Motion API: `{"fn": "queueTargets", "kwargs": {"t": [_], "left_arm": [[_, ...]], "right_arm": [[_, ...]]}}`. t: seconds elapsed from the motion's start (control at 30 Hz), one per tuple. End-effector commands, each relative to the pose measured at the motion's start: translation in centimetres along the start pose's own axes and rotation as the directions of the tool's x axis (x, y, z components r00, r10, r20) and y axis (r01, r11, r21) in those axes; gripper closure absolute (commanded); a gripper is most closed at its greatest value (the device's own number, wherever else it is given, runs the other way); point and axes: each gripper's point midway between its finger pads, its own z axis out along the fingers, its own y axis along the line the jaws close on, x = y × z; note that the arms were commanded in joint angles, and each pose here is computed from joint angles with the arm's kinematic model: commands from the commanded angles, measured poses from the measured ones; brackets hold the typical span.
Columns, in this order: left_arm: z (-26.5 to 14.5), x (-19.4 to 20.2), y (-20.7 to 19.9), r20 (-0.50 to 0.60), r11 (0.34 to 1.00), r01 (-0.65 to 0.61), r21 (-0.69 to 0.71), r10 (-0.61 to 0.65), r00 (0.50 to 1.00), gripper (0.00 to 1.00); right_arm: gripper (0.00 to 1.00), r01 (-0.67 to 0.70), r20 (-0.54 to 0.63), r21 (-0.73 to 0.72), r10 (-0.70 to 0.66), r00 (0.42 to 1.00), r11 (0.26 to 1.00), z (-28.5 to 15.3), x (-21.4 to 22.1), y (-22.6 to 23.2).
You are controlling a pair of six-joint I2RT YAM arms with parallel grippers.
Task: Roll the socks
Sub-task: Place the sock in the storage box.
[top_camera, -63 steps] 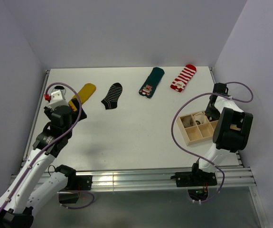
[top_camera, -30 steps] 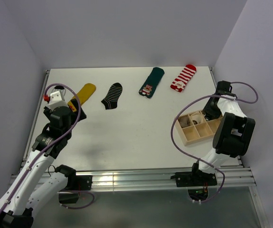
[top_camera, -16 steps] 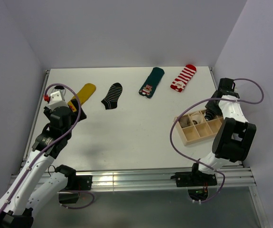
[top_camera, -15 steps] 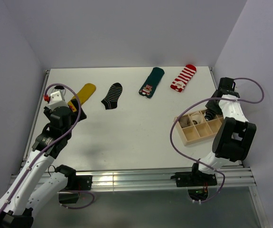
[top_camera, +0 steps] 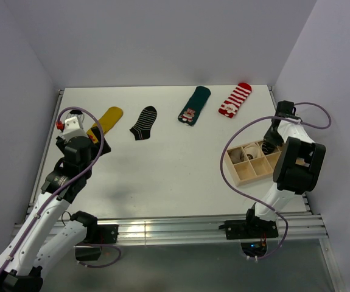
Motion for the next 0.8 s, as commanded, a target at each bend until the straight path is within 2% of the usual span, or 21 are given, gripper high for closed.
{"fn": "queueTargets", "kwargs": {"t": [0.0,0.07,0.3,0.43,0.53,0.63,0.77], "left_arm": [[0.0,-0.8,-0.5,0.031,1.000,0.007,0.026,-0.007,0.999,0.03],[0.0,-0.8,-0.5,0.032,1.000,0.008,0.025,-0.009,0.999,0.03],[0.1,-0.7,-0.4,0.030,1.000,0.006,0.022,-0.006,1.000,0.03],[0.1,-0.6,-0.5,0.027,1.000,0.003,0.027,-0.004,1.000,0.03],[0.1,-0.6,-0.6,0.025,1.000,0.003,0.030,-0.004,1.000,0.03],[0.1,-0.6,-0.6,0.026,0.999,0.004,0.034,-0.005,1.000,0.03],[0.0,-0.9,-0.5,0.034,0.999,0.010,0.033,-0.011,0.999,0.03]], "right_arm": [[0.96,0.033,-0.061,0.027,-0.031,0.998,0.999,1.4,2.3,-0.6],[1.00,0.044,-0.095,0.037,-0.041,0.995,0.998,1.9,3.2,-0.8],[1.00,0.063,-0.203,0.059,-0.049,0.978,0.996,3.5,5.6,-1.5],[0.99,0.053,-0.245,0.063,-0.036,0.969,0.997,3.7,5.5,-1.2],[0.77,0.043,-0.282,0.056,-0.025,0.959,0.998,3.6,5.6,-0.8],[0.66,0.016,-0.270,0.014,-0.011,0.963,1.000,3.0,5.0,0.1],[0.59,-0.028,-0.187,-0.010,0.026,0.982,1.000,0.9,2.2,0.8]]}}
